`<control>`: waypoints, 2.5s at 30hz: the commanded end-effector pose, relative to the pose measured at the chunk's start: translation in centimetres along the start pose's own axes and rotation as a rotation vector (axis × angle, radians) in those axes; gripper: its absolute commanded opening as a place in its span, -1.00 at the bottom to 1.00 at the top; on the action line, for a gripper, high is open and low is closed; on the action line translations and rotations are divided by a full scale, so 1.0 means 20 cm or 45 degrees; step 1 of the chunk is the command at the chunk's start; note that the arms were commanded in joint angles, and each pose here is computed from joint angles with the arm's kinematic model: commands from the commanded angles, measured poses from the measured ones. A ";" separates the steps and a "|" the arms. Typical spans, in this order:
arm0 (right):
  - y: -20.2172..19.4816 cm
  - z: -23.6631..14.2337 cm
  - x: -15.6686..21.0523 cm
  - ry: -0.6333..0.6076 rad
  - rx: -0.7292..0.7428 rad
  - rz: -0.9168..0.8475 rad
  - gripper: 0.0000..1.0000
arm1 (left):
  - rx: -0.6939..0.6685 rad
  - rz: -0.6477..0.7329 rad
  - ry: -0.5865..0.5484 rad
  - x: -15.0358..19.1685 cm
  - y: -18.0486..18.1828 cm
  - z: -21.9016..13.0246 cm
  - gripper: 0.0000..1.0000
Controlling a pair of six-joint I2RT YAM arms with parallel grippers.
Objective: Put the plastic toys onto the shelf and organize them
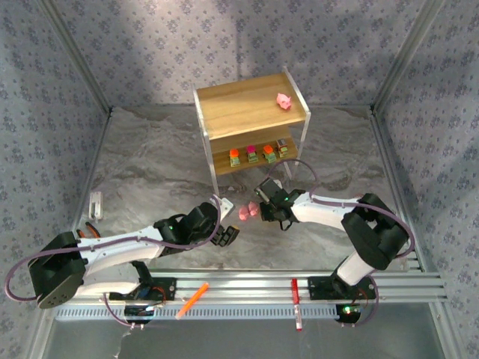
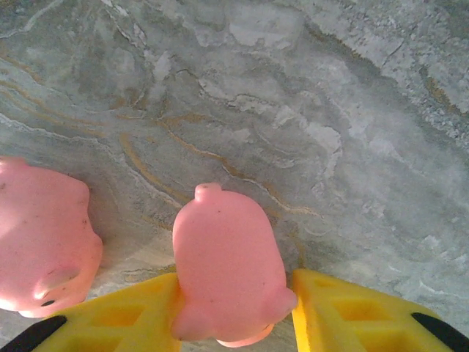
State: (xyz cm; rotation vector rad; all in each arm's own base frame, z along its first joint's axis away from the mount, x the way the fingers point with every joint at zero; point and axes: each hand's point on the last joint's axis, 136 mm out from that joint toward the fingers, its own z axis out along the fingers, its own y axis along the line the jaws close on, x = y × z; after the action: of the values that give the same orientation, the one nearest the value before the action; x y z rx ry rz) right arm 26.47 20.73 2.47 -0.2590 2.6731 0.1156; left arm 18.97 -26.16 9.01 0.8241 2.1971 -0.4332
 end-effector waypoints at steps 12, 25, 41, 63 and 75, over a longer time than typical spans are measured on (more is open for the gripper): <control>0.02 0.00 -0.05 -0.004 0.012 -0.035 -0.20 | -0.004 0.021 -0.027 -0.06 -0.01 0.00 0.73; 0.01 0.00 -0.05 0.000 0.024 -0.042 -0.33 | -0.007 0.022 -0.028 -0.06 -0.01 0.00 0.73; 0.00 -0.15 -0.07 -0.053 0.035 -0.041 -0.40 | 0.033 0.015 -0.074 -0.08 -0.03 -0.04 0.74; 0.02 -0.65 -0.29 -0.275 0.009 -0.056 -0.43 | 0.009 -0.039 -0.289 -0.15 0.04 -0.22 0.75; 0.04 -0.95 -0.50 -0.412 -0.015 -0.072 -0.44 | -0.042 -0.066 -0.352 -0.17 0.09 -0.27 0.77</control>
State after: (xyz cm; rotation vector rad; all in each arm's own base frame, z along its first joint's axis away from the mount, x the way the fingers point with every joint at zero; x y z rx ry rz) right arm 27.12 21.50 21.21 -0.2813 2.3862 0.1582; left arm 18.93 -23.66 14.27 0.6775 1.9960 -0.5080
